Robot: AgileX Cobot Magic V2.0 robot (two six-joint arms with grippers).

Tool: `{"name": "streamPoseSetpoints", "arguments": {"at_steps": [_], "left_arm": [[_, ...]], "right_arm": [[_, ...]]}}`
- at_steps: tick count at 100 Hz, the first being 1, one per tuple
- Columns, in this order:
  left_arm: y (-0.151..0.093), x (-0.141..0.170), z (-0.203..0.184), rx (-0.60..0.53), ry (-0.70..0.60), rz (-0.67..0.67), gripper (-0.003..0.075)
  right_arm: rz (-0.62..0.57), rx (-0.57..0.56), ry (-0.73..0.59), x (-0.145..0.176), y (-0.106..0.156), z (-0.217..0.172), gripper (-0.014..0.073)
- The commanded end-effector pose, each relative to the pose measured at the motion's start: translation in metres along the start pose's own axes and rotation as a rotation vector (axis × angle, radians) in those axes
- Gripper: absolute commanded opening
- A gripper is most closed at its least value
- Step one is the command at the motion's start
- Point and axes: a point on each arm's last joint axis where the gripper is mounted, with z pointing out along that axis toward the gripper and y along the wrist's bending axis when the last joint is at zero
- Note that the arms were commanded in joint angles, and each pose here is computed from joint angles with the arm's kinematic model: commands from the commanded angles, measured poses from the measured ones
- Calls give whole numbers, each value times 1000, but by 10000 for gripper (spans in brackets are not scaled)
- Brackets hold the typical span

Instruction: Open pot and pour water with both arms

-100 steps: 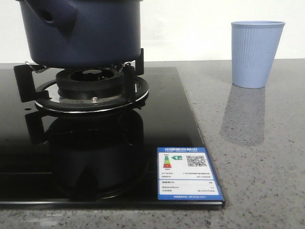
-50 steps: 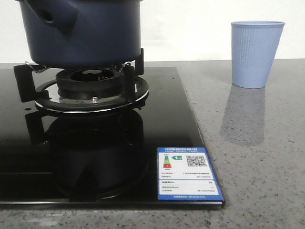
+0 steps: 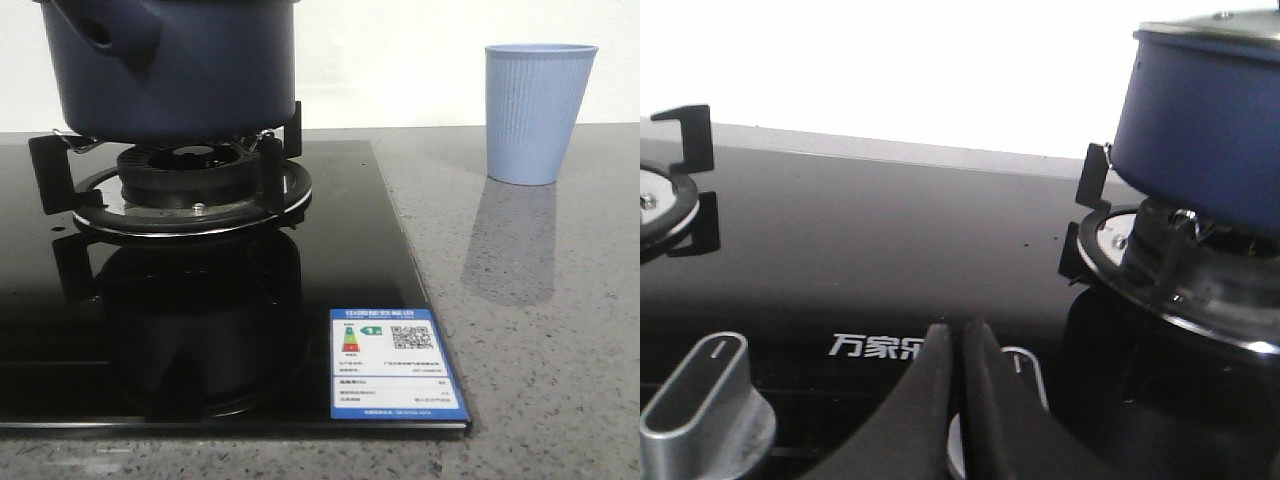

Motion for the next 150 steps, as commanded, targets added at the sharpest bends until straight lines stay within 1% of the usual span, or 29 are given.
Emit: {"name": "streamPoseSetpoints", "arguments": {"at_steps": [1, 15, 25, 30, 37, 45, 52, 63, 69, 70, 76, 84, 87, 94, 99, 106, 121, 126, 129, 132, 136, 142, 143, 148, 149, 150], "left_arm": [[2, 3, 0, 0, -75, -99, -19], [1, 0, -1, 9, -99, -252, -19], [3, -4, -1, 10, -146, -418, -19], [4, -6, -2, 6, -174, -502, -19], [6, -11, -3, 5, -207, -578, -19], [4, -20, -5, 16, -230, -582, -19], [1, -32, -8, 37, -246, -559, -19], [-6, -56, -12, 71, -246, -447, -19], [-11, -71, -13, 85, -214, -366, -19], [-11, -74, -13, 84, -217, -359, -19], [-15, -90, -13, 92, -188, -294, -19], [-20, -110, -9, 95, -138, -213, -19], [-22, -118, -7, 98, -114, -165, -19], [-25, -132, -1, 106, -73, -61, -19], [-27, -140, 5, 110, -44, -5, -19], [-29, -149, 9, 119, -36, 38, -18], [-35, -162, 21, 173, -10, 49, -13], [-38, -165, 25, 194, -1, 57, 10], [-40, -166, 28, 210, 7, 64, 41], [-41, -169, 30, 222, 8, 64, 73], [-44, -171, 34, 243, 12, 59, 137], [-48, -174, 39, 269, 9, 53, 244], [-49, -174, 41, 275, 10, 53, 271], [-53, -175, 47, 298, 13, 48, 375], [-53, -176, 46, 302, 8, 47, 375], [-54, -176, 48, 307, 10, 47, 397]], "right_arm": [[60, -9, -102, -2, 0, 0, -56], [224, -26, -116, -4, 1, 0, -56], [409, -43, -130, -5, 1, -1, -56], [470, -47, -143, -7, 1, -1, -56], [496, -52, -159, -11, 1, -2, -55], [494, -70, -169, -23, 3, -5, -55], [477, -89, -200, -39, 5, -10, -55], [373, -101, -230, -70, 9, -19, -54], [296, -94, -179, -84, 11, -19, -54], [287, -93, -187, -86, 11, -20, -54], [214, -74, -108, -97, 12, -15, -54], [147, -53, -18, -112, 13, -8, -54], [123, -50, 30, -115, 13, -2, -55], [63, -51, 96, -125, 15, 7, -56], [29, -63, 118, -131, 16, 12, -56], [16, -89, 120, -137, 19, 18, -56], [-39, -155, 147, -139, 25, 26, -55], [-47, -173, 155, -139, 27, 28, -52], [-48, -183, 160, -138, 28, 28, -41], [-48, -195, 164, -138, 30, 29, -13], [-46, -208, 172, -137, 31, 30, 31], [-42, -227, 174, -137, 33, 29, 152], [-43, -228, 174, -137, 33, 29, 167], [-44, -235, 173, -137, 34, 29, 298], [-44, -235, 173, -137, 34, 29, 314], [-44, -235, 173, -137, 34, 29, 330]]}}
